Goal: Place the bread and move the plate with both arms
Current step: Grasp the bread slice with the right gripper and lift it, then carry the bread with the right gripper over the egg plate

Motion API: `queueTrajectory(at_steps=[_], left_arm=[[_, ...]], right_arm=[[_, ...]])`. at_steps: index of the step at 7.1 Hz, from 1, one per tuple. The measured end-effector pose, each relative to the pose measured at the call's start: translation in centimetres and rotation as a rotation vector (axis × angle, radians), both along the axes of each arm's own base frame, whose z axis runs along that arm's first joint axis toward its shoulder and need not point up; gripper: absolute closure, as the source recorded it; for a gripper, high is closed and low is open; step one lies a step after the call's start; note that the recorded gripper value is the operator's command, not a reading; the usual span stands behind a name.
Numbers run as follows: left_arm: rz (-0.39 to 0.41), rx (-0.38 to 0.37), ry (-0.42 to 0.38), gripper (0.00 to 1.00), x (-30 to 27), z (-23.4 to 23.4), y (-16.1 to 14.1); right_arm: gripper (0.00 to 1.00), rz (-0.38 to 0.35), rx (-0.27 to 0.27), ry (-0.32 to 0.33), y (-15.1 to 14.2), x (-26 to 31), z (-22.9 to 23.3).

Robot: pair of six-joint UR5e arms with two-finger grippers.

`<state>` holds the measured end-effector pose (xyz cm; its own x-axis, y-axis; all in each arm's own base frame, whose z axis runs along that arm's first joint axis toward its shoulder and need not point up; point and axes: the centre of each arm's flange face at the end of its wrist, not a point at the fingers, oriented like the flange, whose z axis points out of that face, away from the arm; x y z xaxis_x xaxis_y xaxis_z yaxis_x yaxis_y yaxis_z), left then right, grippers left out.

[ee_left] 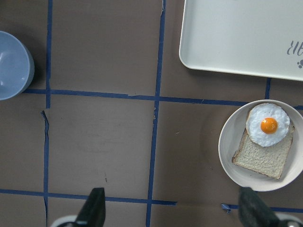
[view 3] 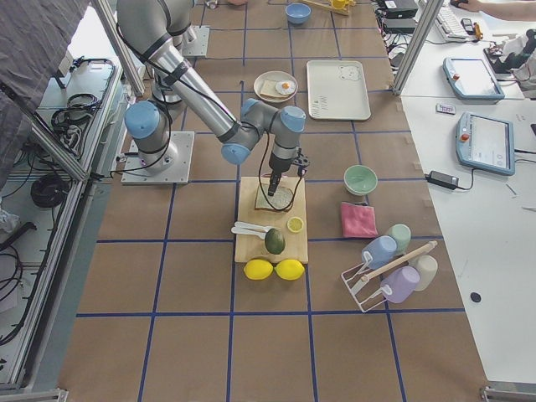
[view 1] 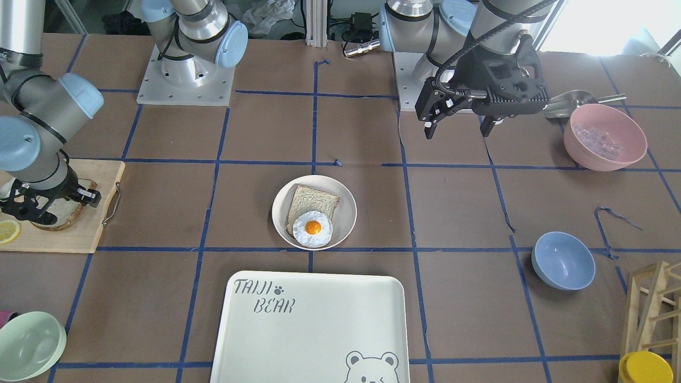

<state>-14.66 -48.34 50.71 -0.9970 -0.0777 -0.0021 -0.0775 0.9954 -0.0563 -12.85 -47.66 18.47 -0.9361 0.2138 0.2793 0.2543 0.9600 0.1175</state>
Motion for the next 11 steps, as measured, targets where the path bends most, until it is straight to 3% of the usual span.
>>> queueTrajectory(at_steps=[3,8,11], left_arm=[[0.0,0.001,-0.001,0.0,0.0,0.0,0.0],[0.0,0.0,0.001,0.0,0.0,0.0,0.0],[0.0,0.0,0.002,0.0,0.0,0.0,-0.1]], right_arm=[[1.0,0.001,0.016,0.05,0.4,-0.8,1.3],[1.0,0.01,-0.074,0.099,0.1,2.3,8.5],[1.0,0.0,-0.131,0.1,-3.5,14.7,13.5]])
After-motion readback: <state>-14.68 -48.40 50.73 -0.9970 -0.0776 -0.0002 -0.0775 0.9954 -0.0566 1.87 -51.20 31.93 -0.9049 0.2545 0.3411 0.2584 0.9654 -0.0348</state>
